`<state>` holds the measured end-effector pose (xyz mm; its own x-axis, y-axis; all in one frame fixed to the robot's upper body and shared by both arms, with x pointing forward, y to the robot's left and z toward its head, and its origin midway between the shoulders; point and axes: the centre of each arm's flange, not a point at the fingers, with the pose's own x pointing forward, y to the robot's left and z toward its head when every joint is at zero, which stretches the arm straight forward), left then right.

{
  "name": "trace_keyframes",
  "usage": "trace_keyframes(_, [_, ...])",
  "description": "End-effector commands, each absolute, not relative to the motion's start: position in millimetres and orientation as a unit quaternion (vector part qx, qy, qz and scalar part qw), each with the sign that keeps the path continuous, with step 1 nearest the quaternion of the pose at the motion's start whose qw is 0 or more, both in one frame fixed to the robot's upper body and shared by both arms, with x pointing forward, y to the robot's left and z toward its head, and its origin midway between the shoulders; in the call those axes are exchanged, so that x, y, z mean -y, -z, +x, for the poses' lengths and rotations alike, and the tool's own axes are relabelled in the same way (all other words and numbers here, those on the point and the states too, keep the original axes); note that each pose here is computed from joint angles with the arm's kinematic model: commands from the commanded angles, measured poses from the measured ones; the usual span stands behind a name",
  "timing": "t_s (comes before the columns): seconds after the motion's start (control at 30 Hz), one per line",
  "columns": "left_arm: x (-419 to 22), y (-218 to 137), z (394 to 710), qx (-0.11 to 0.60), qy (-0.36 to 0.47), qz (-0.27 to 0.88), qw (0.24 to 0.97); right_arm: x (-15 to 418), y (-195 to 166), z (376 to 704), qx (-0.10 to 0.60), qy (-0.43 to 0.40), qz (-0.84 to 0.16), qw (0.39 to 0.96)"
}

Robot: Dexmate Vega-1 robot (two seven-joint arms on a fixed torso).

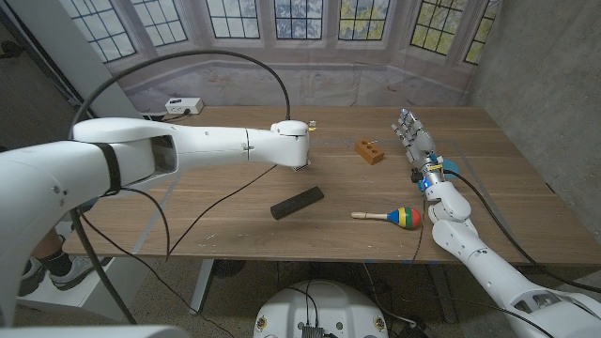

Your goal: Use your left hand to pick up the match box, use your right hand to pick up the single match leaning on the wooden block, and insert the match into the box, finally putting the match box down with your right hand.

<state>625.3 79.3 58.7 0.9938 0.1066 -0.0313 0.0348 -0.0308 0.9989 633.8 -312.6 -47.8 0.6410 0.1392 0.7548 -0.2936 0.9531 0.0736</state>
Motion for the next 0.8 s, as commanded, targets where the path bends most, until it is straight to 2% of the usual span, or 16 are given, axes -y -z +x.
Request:
trace_keyframes(0.03, [-73, -55, 624, -0.046, -0.025, 0.719, 0.693, 315, 54, 633, 0.411, -0.118, 0.102, 0.898])
trace_keyframes(0.8, [-63, -40, 617, -0.034, -0.037, 0.74, 0.671, 321, 67, 629, 0.415, -0.11, 0.116, 0.895])
